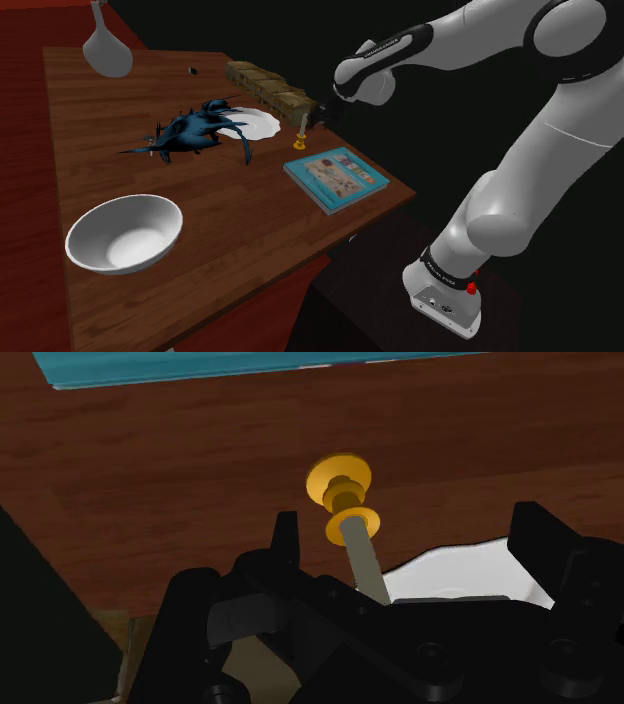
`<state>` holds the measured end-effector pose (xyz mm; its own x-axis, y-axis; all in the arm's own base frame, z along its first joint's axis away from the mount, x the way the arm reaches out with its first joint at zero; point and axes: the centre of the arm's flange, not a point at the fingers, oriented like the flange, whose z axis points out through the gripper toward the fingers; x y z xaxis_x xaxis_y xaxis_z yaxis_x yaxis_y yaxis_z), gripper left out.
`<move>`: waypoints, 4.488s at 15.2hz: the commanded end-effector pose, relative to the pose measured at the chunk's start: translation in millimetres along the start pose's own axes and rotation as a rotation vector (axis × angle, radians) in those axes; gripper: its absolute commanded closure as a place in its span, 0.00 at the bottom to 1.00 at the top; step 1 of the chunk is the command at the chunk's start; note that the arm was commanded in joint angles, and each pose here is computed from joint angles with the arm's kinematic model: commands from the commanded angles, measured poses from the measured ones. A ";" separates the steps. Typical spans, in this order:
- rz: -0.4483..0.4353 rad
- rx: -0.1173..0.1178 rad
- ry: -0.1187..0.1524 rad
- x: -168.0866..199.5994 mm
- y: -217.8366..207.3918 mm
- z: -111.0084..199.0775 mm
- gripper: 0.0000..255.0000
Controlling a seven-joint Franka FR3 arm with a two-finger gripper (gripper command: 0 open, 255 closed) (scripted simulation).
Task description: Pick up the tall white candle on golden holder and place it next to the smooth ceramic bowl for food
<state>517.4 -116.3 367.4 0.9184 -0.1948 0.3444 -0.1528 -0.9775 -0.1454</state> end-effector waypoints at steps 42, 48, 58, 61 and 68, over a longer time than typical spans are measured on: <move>0.008 0.029 0.057 59.0 7.6 33.8 1.00; 0.008 0.029 0.057 69.9 3.0 4.4 1.00; 0.008 0.029 0.057 88.1 -4.7 -44.6 1.00; 0.008 0.029 0.057 93.5 -7.0 -59.3 1.00; 0.008 0.029 0.057 106.2 -12.3 -93.6 1.00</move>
<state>583.1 -133.3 486.7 0.8946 -0.2074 0.3958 -0.1481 -0.9733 -0.1752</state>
